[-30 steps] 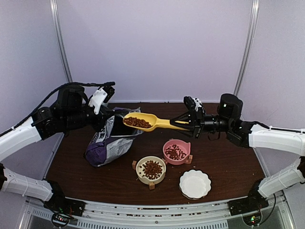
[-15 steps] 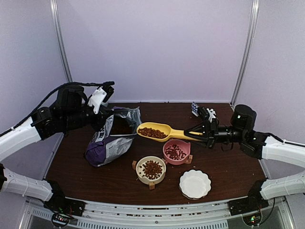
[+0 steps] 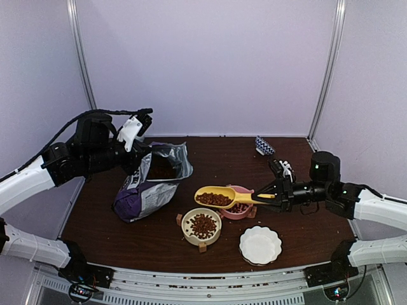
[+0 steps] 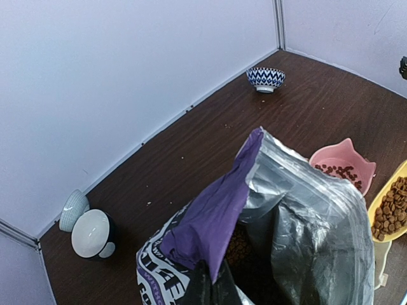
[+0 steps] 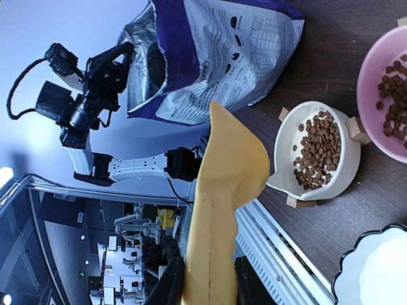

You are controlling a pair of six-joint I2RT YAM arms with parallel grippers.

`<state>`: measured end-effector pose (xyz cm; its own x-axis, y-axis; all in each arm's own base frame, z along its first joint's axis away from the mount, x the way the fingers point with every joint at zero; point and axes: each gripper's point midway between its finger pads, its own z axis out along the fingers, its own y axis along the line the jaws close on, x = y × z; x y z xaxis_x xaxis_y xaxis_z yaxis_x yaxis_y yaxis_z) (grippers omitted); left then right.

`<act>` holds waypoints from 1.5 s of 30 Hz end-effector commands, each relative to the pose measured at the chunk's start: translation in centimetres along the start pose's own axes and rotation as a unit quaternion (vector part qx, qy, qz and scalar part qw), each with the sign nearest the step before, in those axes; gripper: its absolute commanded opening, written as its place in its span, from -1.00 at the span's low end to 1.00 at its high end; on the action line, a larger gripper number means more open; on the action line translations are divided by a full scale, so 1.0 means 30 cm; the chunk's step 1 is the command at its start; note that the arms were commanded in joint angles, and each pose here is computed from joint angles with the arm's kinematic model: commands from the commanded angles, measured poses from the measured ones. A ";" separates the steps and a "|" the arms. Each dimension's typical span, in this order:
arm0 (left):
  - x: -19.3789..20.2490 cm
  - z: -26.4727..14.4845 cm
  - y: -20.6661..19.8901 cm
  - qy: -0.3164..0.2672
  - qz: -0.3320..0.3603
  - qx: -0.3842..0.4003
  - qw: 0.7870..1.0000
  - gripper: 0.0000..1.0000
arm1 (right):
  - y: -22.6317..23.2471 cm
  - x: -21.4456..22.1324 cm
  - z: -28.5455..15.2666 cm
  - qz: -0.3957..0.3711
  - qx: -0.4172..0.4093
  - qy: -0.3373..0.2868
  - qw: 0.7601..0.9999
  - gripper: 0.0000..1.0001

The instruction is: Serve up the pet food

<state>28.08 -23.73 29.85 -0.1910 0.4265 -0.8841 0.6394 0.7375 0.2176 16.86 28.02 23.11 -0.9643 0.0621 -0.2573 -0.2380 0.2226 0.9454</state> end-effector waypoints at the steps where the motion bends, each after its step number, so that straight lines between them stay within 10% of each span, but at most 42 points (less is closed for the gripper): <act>1: -0.041 -0.017 0.032 -0.025 -0.009 -0.019 0.999 -1.00 | -0.045 0.009 -0.003 -0.029 0.046 0.017 0.998 -0.89; 45: -0.049 -0.020 0.019 -0.029 -0.010 -0.006 1.000 -1.00 | -0.043 -0.069 -0.008 -0.084 0.237 0.128 0.960 -0.89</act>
<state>27.97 -23.83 29.83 -0.1904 0.4261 -0.8844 0.6459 0.7328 0.2140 18.51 26.45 22.31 -0.9408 -0.2249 -0.2537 -0.3388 0.6480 0.6821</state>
